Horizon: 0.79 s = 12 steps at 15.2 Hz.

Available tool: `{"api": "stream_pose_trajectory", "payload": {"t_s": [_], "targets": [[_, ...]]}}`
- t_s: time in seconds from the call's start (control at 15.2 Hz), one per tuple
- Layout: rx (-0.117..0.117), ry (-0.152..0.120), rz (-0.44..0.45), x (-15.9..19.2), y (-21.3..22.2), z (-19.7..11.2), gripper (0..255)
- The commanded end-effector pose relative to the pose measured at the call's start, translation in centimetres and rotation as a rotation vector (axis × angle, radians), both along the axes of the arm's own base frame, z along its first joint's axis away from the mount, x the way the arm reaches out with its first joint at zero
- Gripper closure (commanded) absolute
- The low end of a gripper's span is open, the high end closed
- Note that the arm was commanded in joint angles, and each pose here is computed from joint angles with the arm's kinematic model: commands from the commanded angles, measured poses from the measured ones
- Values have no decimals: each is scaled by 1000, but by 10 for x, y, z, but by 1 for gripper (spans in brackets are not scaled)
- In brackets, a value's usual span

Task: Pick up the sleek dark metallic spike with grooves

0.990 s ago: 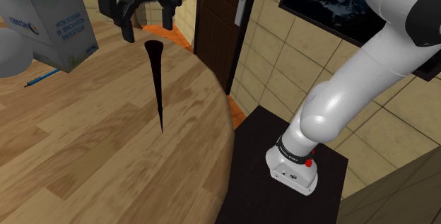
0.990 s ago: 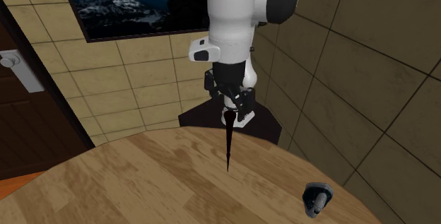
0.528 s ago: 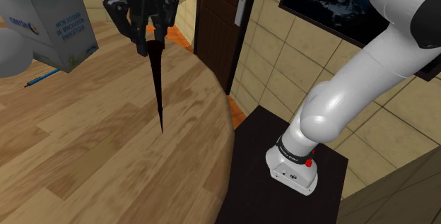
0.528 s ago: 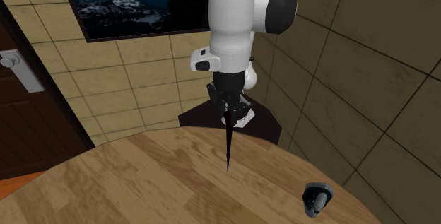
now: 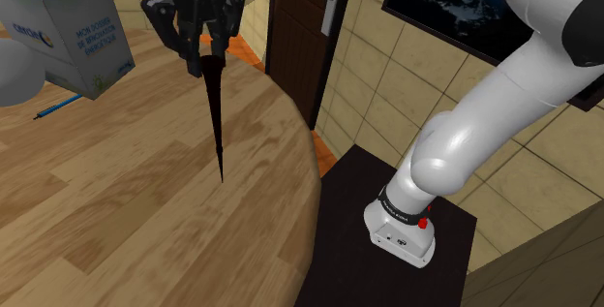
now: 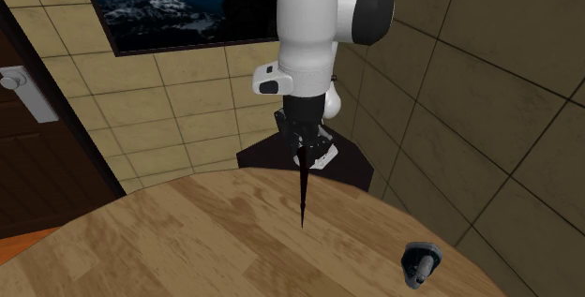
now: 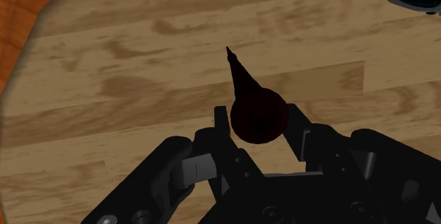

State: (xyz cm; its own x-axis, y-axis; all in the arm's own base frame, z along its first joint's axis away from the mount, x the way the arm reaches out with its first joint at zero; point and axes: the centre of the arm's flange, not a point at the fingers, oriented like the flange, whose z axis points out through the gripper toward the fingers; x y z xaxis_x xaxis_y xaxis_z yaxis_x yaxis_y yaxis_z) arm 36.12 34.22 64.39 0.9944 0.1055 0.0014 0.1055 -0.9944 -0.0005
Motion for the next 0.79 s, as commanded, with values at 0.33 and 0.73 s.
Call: {"api": "stream_pose_trajectory", "payload": {"t_s": [0.33, 0.73], "targets": [[-1, 1, 0, 0, 0, 31, 255], [-1, 1, 0, 0, 0, 63, 255]]}}
